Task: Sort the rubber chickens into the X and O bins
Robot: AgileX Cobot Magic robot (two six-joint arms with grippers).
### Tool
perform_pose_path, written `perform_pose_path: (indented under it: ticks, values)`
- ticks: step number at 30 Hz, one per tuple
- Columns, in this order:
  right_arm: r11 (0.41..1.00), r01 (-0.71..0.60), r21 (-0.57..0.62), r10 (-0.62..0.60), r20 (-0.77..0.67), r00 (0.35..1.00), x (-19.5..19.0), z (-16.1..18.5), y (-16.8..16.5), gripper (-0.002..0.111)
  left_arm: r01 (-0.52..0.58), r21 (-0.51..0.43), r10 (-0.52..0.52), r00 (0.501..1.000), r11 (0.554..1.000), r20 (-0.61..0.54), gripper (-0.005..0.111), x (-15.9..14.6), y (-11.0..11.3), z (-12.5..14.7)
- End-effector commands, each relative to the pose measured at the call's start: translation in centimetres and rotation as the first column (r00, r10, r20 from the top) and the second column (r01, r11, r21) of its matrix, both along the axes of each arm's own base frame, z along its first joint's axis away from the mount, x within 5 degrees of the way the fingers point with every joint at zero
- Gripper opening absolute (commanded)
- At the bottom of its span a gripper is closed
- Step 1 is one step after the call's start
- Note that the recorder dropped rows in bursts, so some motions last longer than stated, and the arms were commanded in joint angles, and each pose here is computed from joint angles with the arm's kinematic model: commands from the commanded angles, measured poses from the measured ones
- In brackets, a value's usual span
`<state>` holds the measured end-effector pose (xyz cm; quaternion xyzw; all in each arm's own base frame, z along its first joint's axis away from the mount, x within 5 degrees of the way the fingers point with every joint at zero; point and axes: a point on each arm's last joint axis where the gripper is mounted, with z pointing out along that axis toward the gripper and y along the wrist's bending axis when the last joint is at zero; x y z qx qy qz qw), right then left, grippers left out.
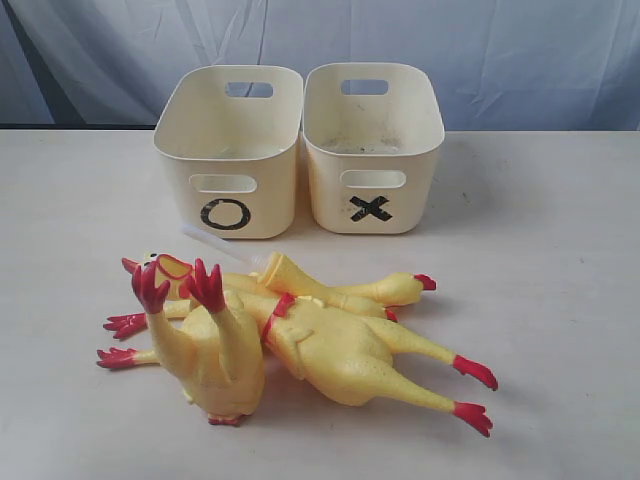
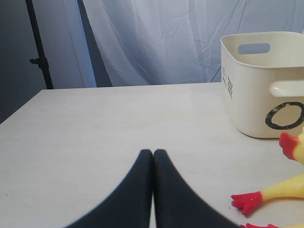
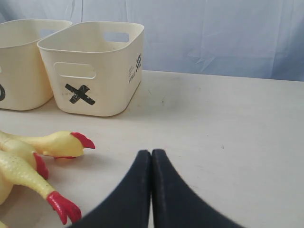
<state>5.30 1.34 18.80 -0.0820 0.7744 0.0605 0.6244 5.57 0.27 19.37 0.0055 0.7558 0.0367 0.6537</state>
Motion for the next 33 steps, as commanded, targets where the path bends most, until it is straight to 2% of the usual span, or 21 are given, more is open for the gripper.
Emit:
perform_pose_path:
  ticks: [1, 33]
  values:
    - [1.0, 0.0, 0.002, 0.0, 0.006, 1.0, 0.0, -0.16, 0.0, -0.001, 0.0, 0.0, 0.0, 1.0, 1.0, 0.0, 0.0, -0.02, 0.0, -0.15]
    - [0.995, 0.004, 0.097, -0.009, 0.043, 0.999, 0.07, 0.35, 0.1, -0.001, 0.0, 0.0, 0.0, 1.0, 1.0, 0.0, 0.0, -0.02, 0.0, -0.15]
